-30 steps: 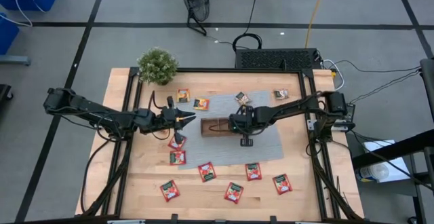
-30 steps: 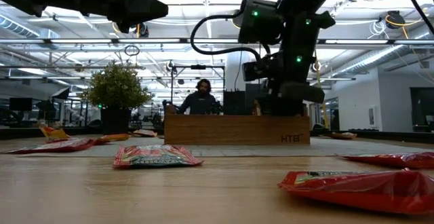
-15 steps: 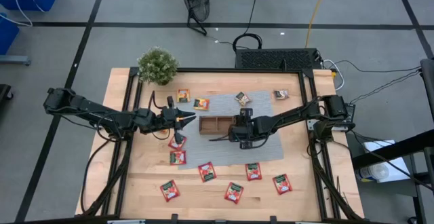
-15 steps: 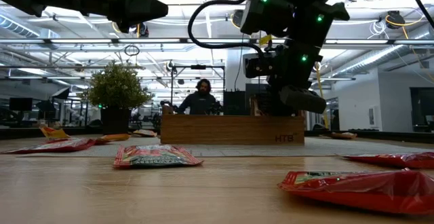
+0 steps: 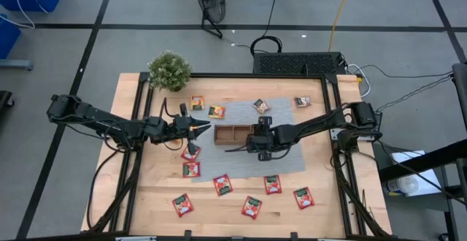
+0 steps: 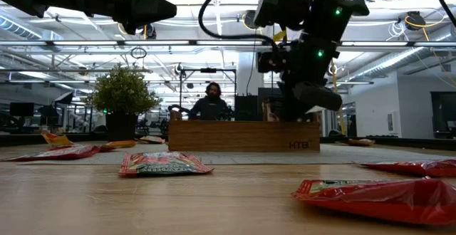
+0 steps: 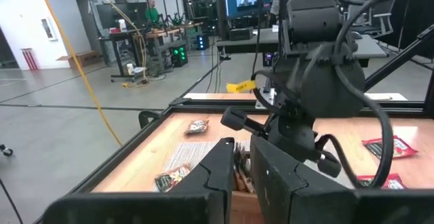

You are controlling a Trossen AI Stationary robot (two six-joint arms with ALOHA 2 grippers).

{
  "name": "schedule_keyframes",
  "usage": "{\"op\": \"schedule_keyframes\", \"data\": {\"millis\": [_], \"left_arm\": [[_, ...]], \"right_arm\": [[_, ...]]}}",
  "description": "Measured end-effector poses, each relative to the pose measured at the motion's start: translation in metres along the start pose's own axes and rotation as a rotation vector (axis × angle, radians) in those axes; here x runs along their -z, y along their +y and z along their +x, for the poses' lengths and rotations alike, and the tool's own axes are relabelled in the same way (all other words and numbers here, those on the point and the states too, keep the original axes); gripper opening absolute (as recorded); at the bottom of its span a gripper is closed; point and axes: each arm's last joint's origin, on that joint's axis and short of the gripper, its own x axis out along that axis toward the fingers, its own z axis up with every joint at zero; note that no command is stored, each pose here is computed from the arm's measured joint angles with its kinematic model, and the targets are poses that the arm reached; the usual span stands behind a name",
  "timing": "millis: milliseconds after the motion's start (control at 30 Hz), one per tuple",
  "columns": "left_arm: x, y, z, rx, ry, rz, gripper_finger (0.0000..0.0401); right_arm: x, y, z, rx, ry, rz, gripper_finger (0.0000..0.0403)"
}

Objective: Pick & Place Tea
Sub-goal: Put the brown tea bag into the right section of the wooden organizer

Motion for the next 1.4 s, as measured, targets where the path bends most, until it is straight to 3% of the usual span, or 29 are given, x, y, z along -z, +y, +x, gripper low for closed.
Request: {"op": "schedule_keyframes", "data": {"millis": [700,867,1000,1133,1400], "left_arm": [[0.0,0.0,0.0,0.0,0.0,0.0,0.0058],[0.0,0.0,0.0,0.0,0.0,0.0,0.0058],[0.0,0.0,0.0,0.0,0.0,0.0,0.0058],[0.0,0.0,0.0,0.0,0.0,0.0,0.0058],[0.0,0.0,0.0,0.0,0.001,0.0,0.0058]], "right_arm": [[0.003,-0.01,-0.024,-0.025,-0.03,0.0,0.0],[0.019,-0.028,-0.057,0.122,0.016,0.008,0.0],[0.041,-0.049,-0.079,0.264,-0.006,0.112,0.0],[0.074,-0.072,-0.071,0.292,0.006,0.214,0.0008],[0.137,-0.134,-0.022,0.135,0.124,0.607,0.0112]]}}
